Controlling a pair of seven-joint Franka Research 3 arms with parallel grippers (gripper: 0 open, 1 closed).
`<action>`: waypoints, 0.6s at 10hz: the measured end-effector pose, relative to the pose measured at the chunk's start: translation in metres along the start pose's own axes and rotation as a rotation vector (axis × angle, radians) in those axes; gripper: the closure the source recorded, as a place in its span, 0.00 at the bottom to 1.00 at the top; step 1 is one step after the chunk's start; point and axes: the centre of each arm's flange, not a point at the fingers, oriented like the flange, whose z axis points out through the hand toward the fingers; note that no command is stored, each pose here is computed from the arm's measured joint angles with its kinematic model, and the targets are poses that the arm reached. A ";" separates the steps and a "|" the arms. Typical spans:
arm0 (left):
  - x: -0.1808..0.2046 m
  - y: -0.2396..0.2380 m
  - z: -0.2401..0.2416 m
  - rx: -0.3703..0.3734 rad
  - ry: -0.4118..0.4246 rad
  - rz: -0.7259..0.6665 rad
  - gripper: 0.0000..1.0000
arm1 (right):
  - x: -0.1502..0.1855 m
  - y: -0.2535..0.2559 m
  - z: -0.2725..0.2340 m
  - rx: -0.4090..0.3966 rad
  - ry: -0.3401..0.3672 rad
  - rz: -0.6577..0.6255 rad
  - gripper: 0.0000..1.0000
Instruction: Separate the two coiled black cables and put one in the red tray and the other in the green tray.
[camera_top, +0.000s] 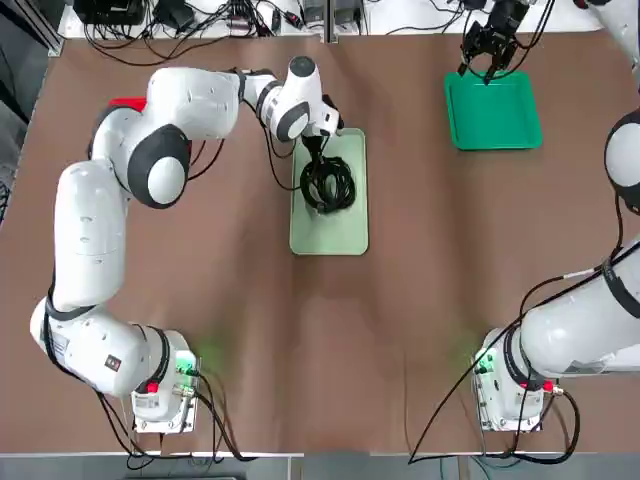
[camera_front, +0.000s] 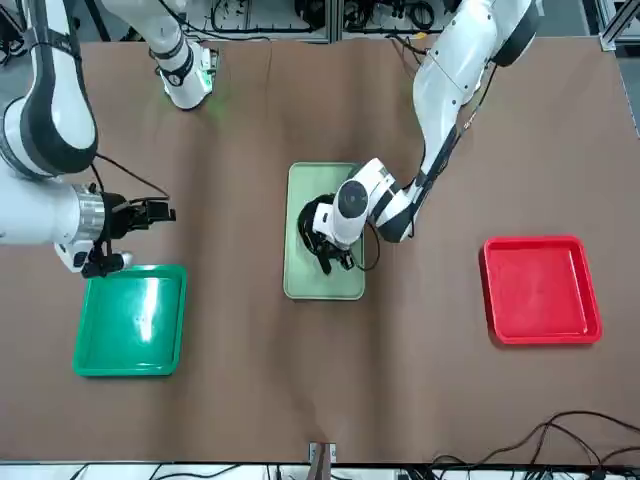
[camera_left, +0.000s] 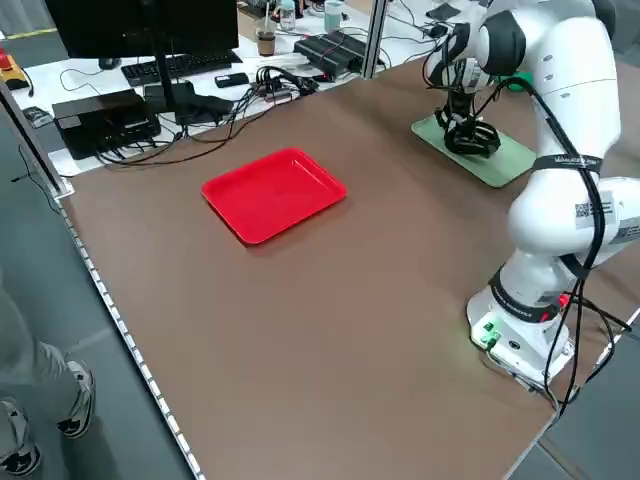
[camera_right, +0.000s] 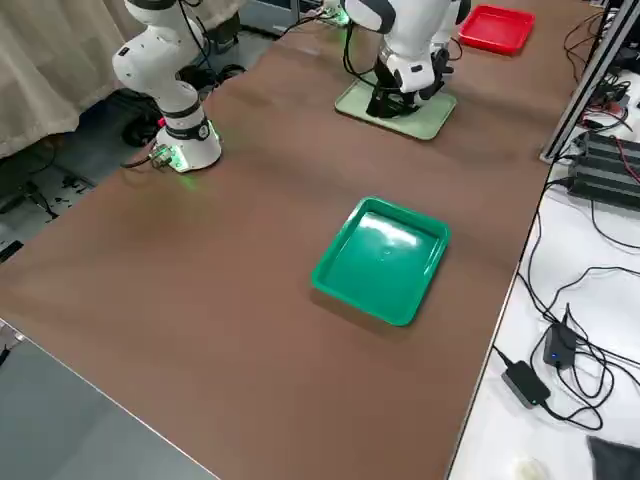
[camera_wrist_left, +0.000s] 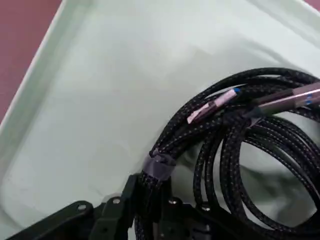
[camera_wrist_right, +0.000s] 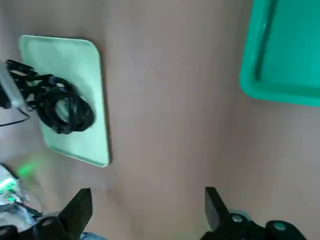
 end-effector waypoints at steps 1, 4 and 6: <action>0.000 0.000 0.000 0.001 0.001 0.000 0.78 | 0.002 -0.001 0.004 0.044 -0.004 0.006 0.00; 0.006 -0.006 -0.023 0.022 0.033 -0.005 0.78 | 0.007 -0.013 0.016 0.162 -0.020 0.010 0.00; 0.012 -0.011 -0.071 0.060 0.065 -0.003 0.78 | 0.011 -0.016 0.024 0.231 -0.031 0.020 0.00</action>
